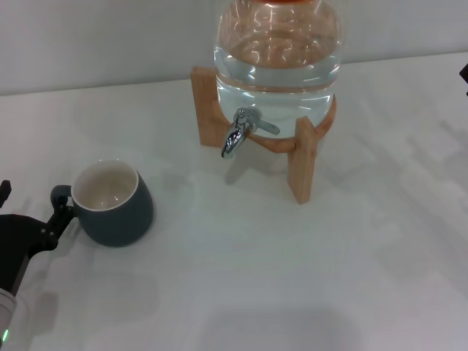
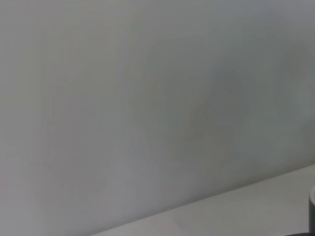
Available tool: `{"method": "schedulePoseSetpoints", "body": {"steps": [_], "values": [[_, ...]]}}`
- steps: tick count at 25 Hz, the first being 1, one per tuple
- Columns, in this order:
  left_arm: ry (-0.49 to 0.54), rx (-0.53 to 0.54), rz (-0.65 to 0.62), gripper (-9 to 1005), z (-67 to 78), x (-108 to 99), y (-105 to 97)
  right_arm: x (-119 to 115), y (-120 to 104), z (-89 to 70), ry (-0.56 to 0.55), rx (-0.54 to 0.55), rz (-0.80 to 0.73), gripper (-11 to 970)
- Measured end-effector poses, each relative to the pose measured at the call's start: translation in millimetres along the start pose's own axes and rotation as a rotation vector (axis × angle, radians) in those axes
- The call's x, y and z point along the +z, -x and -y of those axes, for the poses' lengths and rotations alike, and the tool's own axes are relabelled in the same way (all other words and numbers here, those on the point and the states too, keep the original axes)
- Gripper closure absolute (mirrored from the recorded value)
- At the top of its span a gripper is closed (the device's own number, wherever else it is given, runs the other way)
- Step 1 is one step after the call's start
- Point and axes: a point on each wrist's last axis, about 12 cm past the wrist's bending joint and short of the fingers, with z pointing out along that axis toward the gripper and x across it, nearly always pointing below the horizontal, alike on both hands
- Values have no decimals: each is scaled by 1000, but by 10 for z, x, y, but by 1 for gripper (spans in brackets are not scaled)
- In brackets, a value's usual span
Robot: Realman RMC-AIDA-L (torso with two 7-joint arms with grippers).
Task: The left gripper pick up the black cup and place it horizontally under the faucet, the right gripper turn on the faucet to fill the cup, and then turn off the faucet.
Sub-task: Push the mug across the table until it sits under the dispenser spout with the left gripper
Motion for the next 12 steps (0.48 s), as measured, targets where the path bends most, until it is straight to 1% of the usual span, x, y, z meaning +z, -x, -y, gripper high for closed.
{"method": "schedulePoseSetpoints", "body": {"steps": [10, 12], "values": [[-4, 0, -6, 121, 4, 16, 0, 0, 1, -1, 1, 0, 1, 115], [-4, 1, -6, 139, 4, 15, -1, 0, 2, -2, 1, 0, 1, 115]]}}
